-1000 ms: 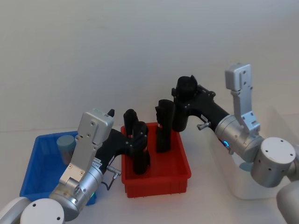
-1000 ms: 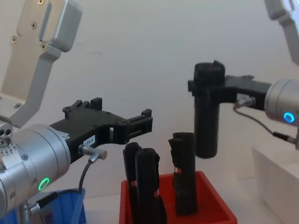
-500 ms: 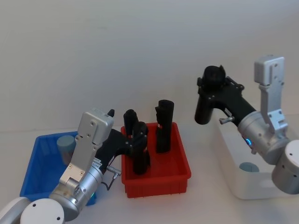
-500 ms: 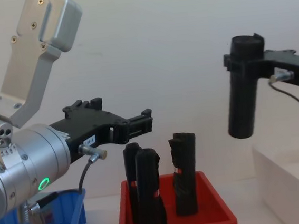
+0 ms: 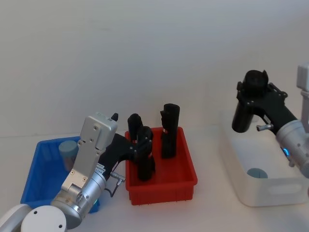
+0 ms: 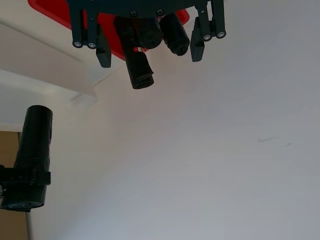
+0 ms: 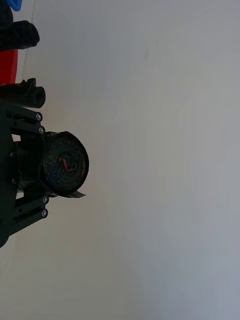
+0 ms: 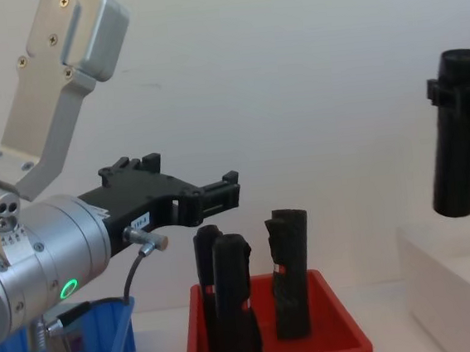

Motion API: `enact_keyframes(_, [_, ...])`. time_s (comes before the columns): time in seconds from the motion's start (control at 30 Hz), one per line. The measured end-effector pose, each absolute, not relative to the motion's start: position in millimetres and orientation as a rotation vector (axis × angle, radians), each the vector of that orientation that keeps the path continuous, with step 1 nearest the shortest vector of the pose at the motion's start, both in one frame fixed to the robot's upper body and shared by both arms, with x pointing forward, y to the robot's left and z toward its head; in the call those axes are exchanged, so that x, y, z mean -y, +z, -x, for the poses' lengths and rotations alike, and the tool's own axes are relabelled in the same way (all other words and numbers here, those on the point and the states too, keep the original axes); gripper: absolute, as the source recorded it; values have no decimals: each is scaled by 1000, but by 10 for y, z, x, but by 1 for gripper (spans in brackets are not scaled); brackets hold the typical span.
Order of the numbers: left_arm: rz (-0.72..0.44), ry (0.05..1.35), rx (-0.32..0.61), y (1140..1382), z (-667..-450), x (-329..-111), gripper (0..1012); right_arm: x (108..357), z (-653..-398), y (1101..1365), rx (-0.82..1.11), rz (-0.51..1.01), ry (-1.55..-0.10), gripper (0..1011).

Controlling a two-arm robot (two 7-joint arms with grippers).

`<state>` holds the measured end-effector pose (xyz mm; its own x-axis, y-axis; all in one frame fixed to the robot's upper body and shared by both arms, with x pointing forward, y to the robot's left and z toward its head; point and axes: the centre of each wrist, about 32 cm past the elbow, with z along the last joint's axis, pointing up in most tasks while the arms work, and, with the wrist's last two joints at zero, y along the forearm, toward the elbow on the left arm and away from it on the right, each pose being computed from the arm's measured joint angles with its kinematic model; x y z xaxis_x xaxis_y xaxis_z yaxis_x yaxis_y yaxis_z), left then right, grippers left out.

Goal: Pick the cotton swabs from the blue box and place them into the white box.

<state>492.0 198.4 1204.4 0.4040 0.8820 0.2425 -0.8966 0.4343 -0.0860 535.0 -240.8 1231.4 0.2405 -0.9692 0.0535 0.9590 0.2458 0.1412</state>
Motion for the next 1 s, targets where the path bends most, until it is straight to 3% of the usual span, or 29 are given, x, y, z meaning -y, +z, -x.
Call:
enact_keyframes(0.5, [-61,1124,268,12044,-4920,-1984,1004,2605,-5241,12157,89,-26,-1395,487])
enact_keyframes(1.0, [-61,1124,268,12044,-4920,-1984,1004,2703,-5286,11888,26,33,-1425,487])
